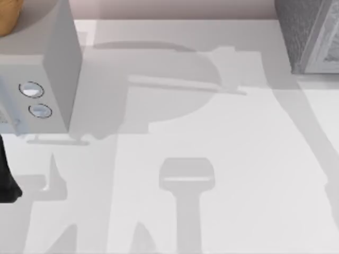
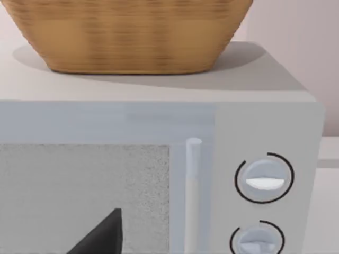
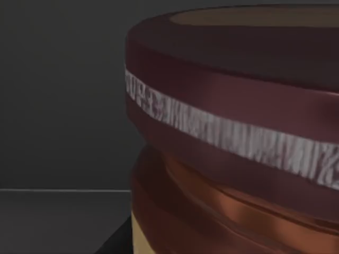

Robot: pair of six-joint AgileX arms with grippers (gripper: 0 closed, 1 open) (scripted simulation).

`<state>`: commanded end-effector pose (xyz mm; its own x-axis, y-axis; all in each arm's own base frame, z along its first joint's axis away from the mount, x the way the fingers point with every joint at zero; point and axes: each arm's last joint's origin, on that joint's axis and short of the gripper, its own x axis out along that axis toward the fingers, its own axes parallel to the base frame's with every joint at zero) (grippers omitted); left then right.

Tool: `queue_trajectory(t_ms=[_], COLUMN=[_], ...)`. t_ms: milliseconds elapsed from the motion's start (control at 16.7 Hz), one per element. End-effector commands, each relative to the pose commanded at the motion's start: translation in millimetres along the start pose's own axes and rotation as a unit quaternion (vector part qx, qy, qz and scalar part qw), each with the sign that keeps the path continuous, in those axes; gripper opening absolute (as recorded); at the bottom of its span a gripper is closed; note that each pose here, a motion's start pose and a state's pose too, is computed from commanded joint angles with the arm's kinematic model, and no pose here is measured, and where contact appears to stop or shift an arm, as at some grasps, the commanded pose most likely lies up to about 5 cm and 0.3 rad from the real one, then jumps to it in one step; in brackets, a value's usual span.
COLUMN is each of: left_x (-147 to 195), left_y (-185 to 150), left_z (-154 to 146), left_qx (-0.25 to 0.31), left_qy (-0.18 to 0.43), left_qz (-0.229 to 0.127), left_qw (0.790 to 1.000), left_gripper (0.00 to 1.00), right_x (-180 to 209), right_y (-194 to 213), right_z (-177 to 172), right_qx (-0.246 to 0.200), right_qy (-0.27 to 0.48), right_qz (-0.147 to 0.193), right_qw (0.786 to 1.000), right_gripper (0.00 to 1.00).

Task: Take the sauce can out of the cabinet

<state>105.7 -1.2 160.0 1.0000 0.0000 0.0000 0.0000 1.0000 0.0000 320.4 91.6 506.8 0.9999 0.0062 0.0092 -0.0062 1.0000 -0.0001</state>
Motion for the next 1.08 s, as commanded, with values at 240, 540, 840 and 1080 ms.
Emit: queue_trajectory(t_ms=[240, 540, 840, 1080], left_x=[0, 0, 0, 0], left_y=[0, 0, 0, 0], left_z=[0, 0, 0, 0], left_qx=[0.000, 0.000, 0.000, 0.000], left_qy=[0.000, 0.000, 0.000, 0.000], left_qz=[0.000, 0.000, 0.000, 0.000], left_qw=[1.000, 1.000, 1.000, 1.000], left_gripper=[1.00, 1.00, 1.00, 1.00], right_x=[0, 0, -48, -130], right_y=[0, 0, 16, 17], right_z=[0, 0, 23, 50], right_qx=[0.000, 0.001, 0.001, -0.002], right_qy=[0.000, 0.000, -0.002, 0.005], right_qz=[0.000, 0.001, 0.002, 0.002], right_qw=[1.000, 1.000, 1.000, 1.000], right_gripper=[0.00, 0.00, 0.00, 0.00])
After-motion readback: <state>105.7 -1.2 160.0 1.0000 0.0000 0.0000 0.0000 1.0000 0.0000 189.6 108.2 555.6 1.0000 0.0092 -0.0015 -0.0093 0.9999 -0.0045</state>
